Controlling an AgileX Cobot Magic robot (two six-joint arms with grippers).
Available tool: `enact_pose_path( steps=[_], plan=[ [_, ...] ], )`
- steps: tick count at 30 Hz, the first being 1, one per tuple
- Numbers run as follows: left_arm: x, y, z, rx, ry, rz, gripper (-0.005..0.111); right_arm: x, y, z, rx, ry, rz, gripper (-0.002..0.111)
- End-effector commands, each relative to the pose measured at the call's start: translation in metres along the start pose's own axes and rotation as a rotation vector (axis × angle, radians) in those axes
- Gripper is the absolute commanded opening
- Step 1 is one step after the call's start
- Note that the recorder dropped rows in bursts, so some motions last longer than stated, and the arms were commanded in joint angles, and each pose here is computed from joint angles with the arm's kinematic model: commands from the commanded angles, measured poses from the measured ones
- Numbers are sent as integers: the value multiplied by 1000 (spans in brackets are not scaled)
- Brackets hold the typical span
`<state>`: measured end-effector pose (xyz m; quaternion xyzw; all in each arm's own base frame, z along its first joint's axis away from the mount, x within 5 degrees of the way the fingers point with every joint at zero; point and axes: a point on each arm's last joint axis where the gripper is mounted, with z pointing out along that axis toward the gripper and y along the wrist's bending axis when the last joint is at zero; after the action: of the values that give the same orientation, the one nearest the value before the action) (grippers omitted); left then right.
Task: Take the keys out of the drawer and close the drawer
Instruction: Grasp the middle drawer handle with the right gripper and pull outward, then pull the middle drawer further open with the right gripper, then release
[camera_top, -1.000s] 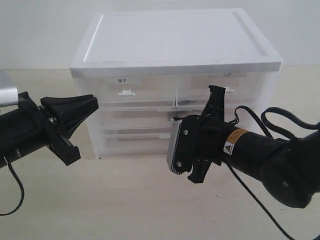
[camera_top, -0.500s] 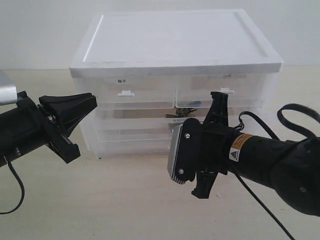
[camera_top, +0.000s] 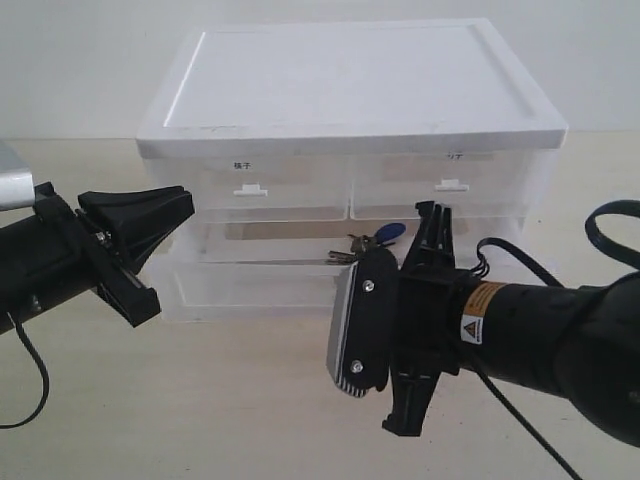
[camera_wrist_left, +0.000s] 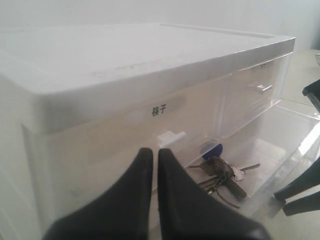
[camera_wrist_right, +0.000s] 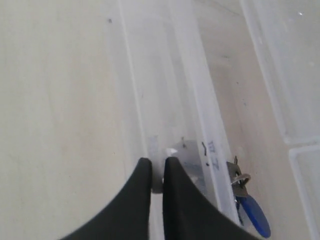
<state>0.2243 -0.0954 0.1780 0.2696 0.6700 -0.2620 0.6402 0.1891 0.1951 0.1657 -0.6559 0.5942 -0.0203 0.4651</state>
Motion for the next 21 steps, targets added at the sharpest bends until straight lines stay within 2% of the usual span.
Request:
enact_pose_path(
  steps=[1,10,21],
  plan=[
    [-1,-1,2,5,-5,4,4,4,28,-1,-185,88,-54,0],
    [-1,-1,2,4,-3,4,4,10,33,-10,-283,171,-50,0],
    [-1,-1,2,1,-8,-10,4,-6,14,-37,-186,92,-12,0]
  ],
)
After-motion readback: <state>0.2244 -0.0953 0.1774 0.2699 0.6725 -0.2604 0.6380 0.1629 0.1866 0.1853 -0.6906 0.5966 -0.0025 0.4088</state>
